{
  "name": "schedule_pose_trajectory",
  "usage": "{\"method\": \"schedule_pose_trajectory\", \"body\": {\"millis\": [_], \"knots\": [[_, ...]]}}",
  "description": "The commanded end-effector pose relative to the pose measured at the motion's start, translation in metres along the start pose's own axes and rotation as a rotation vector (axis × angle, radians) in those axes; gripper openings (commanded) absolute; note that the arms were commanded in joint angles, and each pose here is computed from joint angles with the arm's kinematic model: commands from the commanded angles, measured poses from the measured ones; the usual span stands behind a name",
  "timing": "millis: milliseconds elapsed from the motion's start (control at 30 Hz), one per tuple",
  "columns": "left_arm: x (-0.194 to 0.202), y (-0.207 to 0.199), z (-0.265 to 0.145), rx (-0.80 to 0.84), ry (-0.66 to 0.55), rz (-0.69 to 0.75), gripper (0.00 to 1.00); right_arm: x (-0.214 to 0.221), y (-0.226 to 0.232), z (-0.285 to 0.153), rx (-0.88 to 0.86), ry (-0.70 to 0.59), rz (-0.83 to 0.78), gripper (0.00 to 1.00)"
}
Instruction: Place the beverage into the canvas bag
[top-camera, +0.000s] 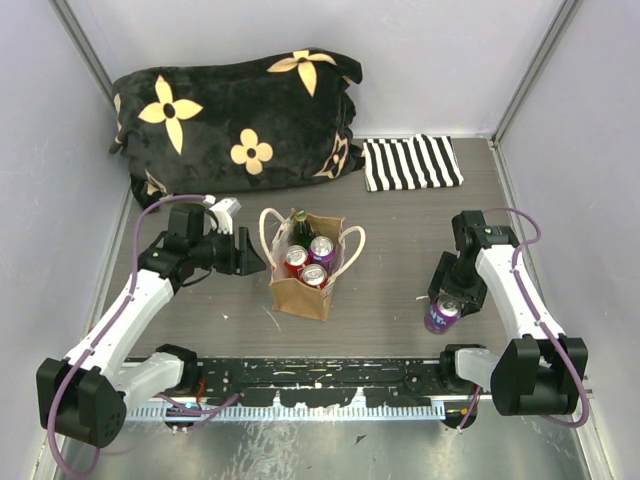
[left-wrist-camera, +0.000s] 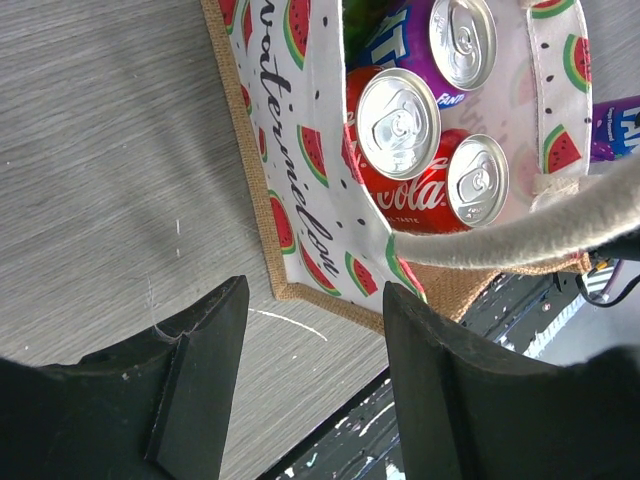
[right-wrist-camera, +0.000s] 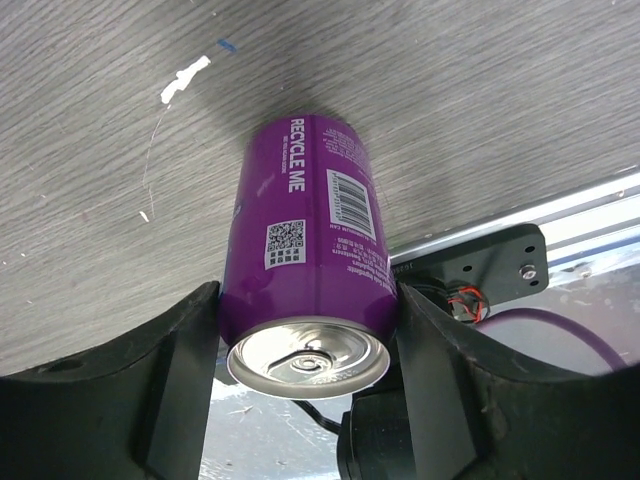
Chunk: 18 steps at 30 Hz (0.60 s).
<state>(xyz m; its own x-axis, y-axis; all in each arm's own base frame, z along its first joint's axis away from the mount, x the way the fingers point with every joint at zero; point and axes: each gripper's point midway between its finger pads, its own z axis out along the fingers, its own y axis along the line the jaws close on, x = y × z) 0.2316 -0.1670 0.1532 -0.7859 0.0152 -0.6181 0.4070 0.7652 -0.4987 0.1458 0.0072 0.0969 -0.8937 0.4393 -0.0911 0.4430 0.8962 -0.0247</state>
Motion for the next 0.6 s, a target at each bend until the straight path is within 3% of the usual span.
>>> {"method": "schedule_pose_trajectory", "body": {"millis": [0, 333, 467, 567], "knots": [[-0.017, -0.007, 0.001, 0.026, -0.042, 0.032, 0.63, -0.02, 0.012, -0.019, -0.043, -0.057, -0.001, 0.09], [-0.023, -0.007, 0.005, 0.033, -0.044, 0.038, 0.63, -0.087, 0.041, -0.022, -0.066, -0.133, -0.045, 0.09], [-0.024, -0.007, 0.005, 0.031, -0.048, 0.037, 0.63, -0.101, 0.052, -0.006, -0.074, -0.12, -0.062, 0.2], [-0.024, -0.007, 0.004, 0.028, -0.049, 0.037, 0.63, -0.106, 0.058, 0.006, -0.081, -0.097, -0.076, 0.42]]}}
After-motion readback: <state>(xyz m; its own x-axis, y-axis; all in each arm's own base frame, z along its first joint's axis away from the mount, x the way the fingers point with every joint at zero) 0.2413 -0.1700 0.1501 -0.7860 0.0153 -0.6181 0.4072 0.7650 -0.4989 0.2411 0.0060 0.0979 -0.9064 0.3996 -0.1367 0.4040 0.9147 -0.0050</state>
